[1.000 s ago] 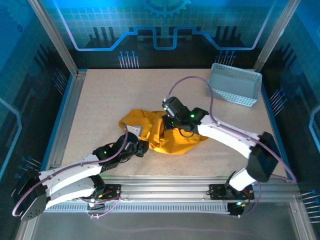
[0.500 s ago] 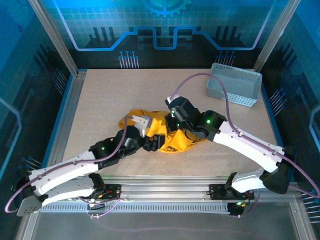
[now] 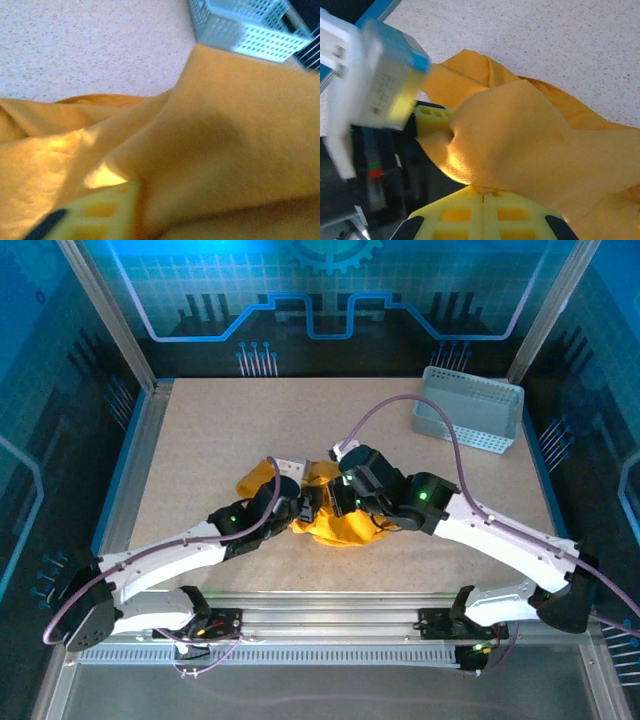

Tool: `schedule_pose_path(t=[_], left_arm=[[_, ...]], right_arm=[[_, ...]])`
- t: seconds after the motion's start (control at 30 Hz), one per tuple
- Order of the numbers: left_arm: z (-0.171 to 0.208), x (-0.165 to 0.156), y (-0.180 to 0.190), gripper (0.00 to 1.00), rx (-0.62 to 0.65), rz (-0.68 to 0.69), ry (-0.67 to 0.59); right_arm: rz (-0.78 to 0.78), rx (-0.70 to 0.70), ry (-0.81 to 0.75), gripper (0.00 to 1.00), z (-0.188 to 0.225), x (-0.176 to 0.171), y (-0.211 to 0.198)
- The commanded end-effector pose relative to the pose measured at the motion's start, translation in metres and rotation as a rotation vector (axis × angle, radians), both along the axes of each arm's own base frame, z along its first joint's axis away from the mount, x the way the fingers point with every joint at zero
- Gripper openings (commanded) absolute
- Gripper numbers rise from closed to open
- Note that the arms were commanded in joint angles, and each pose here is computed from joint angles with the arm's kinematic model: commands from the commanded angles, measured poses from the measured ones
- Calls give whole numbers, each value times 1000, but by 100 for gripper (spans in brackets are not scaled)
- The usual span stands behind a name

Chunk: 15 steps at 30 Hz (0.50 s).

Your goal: Fold the inside-out t-shirt

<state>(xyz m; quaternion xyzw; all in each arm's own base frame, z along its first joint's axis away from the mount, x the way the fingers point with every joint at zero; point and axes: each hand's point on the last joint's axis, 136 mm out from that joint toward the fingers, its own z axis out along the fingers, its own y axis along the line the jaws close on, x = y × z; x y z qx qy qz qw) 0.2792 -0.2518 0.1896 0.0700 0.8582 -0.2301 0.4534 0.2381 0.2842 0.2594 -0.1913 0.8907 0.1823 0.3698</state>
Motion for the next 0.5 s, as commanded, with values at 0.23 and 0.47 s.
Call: schedule_pose_path(t=[0.23, 0.47], left_arm=[[12, -22, -22, 0, -183, -182, 21], [9, -20, -17, 0, -215, -174, 39]], right_arm=[[-56, 66, -1, 39, -9, 7, -31], [126, 156, 44, 41, -36, -37, 3]])
